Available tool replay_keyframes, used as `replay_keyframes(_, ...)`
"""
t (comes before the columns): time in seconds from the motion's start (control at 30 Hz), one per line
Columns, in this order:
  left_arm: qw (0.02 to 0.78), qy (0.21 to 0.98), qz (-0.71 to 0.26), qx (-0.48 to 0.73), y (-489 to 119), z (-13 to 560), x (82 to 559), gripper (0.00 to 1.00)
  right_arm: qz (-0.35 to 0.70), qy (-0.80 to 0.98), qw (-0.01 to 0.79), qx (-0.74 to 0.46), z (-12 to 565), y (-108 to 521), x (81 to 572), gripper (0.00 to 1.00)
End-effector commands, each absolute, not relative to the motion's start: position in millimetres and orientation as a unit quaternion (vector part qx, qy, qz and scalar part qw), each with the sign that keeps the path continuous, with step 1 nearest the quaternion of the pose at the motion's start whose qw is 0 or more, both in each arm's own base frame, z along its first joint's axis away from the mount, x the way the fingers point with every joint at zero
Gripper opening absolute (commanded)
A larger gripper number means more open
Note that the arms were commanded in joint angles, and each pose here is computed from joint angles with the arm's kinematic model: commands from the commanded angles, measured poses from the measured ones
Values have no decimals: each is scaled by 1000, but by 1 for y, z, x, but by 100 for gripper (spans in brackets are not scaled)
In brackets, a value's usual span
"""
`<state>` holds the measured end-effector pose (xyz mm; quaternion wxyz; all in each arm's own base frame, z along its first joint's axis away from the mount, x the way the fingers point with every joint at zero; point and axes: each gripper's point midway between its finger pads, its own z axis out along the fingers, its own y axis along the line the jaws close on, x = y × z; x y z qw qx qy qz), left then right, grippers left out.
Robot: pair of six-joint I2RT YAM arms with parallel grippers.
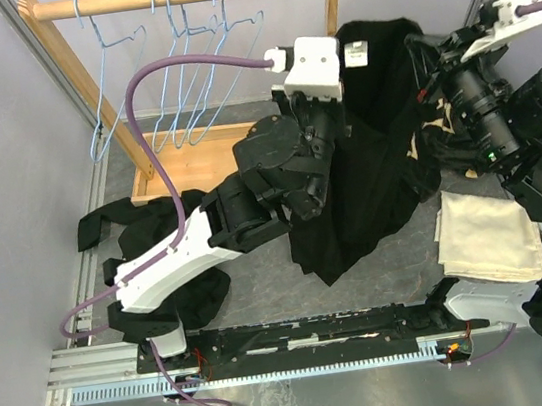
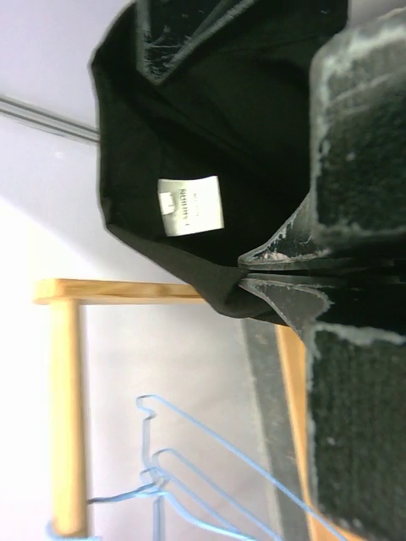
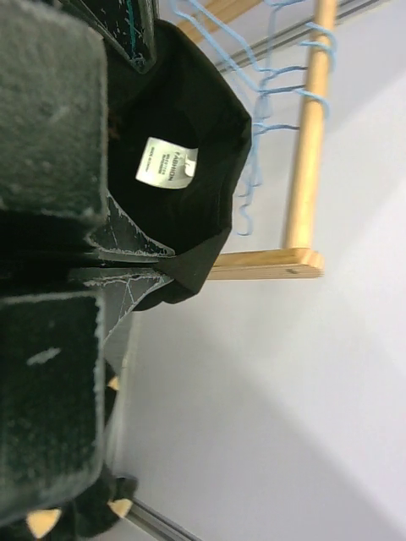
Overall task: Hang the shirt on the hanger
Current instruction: Adjust the shirt at the center of the board.
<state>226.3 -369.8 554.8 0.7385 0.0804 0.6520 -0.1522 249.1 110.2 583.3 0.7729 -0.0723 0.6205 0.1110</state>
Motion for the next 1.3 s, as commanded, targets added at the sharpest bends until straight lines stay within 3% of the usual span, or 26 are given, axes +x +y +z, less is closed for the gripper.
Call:
replay_keyframes(0.0,788,592,-165,42,-353,622,226,3,111,522,845,-28,660,86,232,0)
replay_keyframes(0.4,841,484,-241,12,-332,694,209,3,125,433,892,-16,725,81,217,0)
replay_keyframes(0.7,843,496,-208,31,-345,680,214,3,135,406,903,-23,742,78,204,0)
replay_keyframes(0.97,807,565,-159,60,-346,619,230,3,116,506,853,-46,655,90,228,0)
replay_keyframes(1.27,717,670,-163,104,-344,487,225,3,114,640,755,-81,524,108,242,0)
